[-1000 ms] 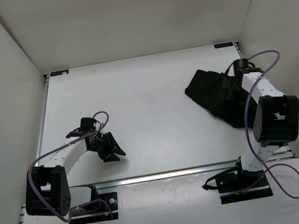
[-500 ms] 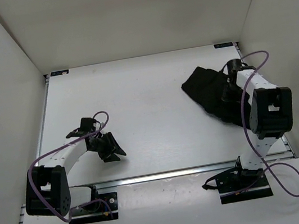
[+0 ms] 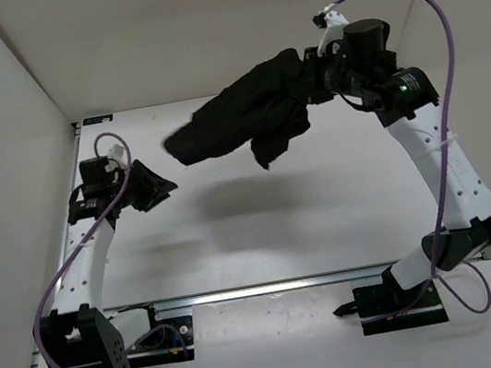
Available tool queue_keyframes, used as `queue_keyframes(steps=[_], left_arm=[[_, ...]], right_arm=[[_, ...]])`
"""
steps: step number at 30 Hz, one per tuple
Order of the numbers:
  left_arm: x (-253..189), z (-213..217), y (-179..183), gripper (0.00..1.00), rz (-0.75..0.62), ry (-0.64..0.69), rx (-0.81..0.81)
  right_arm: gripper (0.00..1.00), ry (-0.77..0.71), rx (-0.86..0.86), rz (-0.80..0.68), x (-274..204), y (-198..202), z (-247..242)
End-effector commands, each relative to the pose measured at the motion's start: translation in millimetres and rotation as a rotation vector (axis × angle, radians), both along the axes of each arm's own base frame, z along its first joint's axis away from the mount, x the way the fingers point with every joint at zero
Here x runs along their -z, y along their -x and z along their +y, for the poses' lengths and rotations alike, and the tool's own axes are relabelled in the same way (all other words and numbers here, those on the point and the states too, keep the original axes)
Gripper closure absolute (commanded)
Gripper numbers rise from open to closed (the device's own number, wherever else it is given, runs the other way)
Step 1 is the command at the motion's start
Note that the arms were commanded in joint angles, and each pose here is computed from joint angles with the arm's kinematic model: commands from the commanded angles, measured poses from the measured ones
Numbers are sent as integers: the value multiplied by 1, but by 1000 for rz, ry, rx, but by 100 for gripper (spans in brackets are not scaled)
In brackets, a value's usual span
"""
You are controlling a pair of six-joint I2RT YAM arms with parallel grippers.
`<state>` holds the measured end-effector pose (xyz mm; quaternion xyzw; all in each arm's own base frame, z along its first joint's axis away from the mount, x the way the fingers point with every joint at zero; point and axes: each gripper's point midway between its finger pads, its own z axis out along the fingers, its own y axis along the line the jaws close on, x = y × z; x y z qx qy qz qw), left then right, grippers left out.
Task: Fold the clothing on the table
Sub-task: Move the skirt to the center of the board, then flatten the skirt out
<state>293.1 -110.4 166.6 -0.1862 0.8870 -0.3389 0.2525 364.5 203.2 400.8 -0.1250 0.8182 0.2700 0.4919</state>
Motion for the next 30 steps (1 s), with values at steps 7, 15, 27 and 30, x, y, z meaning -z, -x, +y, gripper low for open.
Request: queue_keyframes(steps=[7, 15, 27, 30], left_arm=[[-64, 17, -21, 47, -166, 5, -93], [9, -37, 20, 45, 21, 0, 62], [93, -67, 24, 38, 126, -165, 34], [104, -48, 5, 37, 120, -205, -42]], right_arm=[[89, 35, 21, 358, 118, 3, -25], [42, 224, 185, 563, 229, -4, -72], [41, 231, 474, 740, 312, 2, -172], [40, 240, 553, 775, 325, -9, -196]])
